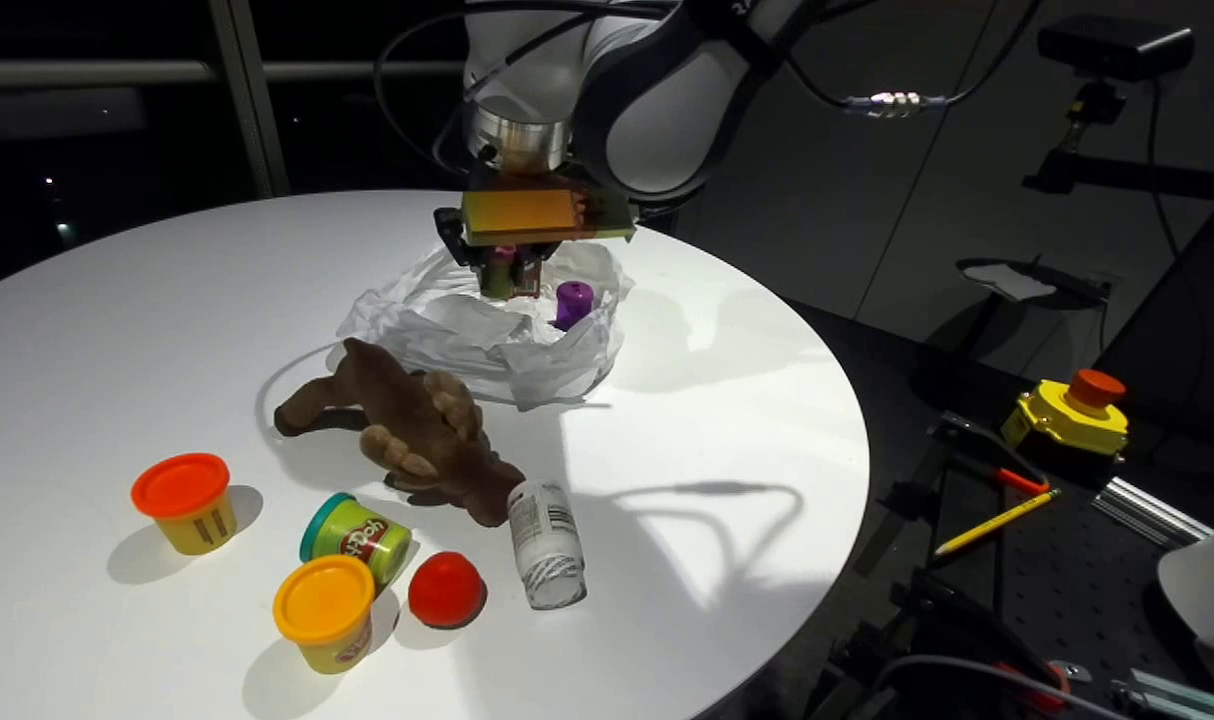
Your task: Put the objects in the plastic
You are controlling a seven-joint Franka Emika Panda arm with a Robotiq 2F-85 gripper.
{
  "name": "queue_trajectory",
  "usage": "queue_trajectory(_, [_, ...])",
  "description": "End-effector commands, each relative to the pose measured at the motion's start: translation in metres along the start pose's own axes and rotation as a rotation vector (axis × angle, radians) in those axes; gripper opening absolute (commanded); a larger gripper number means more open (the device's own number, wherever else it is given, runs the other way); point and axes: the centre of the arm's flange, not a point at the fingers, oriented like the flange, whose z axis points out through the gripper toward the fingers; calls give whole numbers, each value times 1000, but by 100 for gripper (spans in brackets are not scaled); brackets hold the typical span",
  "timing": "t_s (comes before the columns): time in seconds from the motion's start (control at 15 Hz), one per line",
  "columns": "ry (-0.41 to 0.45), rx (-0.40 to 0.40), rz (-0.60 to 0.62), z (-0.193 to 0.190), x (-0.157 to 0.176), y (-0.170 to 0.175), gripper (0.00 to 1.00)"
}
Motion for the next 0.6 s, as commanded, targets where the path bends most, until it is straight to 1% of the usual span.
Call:
queue_trajectory(0.0, [1,46,30,-3,21,-12,63])
queue_trajectory(0.07, [-1,57,35,-10,23,-11,69])
queue_trajectory(0.13, [2,72,43,-21,26,-7,78])
queue_trajectory(0.2, [6,84,47,-30,29,-5,84])
queue_trajectory(0.33, [6,114,45,-60,33,0,99])
queue_trajectory(0.47, [-13,121,19,-92,31,3,100])
queue_trajectory(0.53, [-64,109,-15,-111,26,6,100])
